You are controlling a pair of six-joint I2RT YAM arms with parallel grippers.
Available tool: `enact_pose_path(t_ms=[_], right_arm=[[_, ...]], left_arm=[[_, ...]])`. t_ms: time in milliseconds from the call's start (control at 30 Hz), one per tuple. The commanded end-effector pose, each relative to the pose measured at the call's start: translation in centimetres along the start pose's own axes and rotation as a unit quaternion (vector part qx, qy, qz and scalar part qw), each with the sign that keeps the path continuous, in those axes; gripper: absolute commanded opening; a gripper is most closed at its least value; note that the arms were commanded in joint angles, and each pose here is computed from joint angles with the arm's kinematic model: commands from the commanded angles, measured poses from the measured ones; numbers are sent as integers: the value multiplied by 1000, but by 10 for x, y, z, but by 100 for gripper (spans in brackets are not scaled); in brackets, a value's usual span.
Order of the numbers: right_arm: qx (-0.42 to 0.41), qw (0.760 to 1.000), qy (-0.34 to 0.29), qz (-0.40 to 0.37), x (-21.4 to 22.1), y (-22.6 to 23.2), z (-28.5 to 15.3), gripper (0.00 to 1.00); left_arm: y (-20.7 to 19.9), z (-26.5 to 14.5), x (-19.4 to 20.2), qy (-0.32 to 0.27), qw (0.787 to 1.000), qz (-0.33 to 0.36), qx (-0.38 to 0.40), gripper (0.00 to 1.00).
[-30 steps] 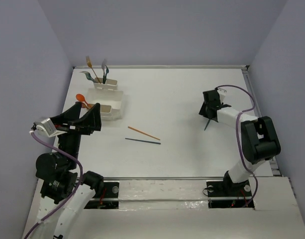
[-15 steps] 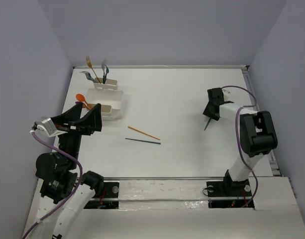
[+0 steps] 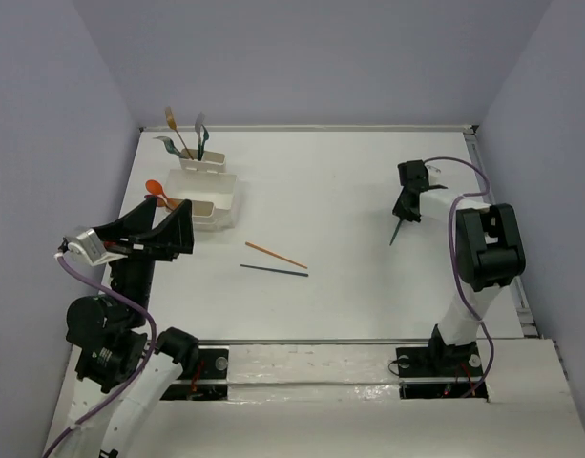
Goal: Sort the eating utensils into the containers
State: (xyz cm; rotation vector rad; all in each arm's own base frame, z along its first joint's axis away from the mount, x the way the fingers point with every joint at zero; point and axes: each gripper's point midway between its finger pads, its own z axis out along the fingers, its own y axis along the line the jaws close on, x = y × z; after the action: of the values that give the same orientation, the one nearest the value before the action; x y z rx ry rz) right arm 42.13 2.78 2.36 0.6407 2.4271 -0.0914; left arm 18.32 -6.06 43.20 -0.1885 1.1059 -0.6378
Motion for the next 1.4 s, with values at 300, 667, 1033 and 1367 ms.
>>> enact_pose_path(t_ms=[300,667,1033,1367], right_arm=[[-392,891,-191,-128,-23,299,-187,0],[-647,689,-284,-161,34,458,-355,0],[-732,590,-312,-140,80,532,-407,0],[-727,599,-310,-132,100,549,-381,0]], left_arm=[[2,-1,-9,-21,1000,8,-5,99],[9,0,-14,-30,999,16,-25,99],[10,2,-10,-25,999,17,-26,99],[9,2,-9,-24,999,16,-23,99]])
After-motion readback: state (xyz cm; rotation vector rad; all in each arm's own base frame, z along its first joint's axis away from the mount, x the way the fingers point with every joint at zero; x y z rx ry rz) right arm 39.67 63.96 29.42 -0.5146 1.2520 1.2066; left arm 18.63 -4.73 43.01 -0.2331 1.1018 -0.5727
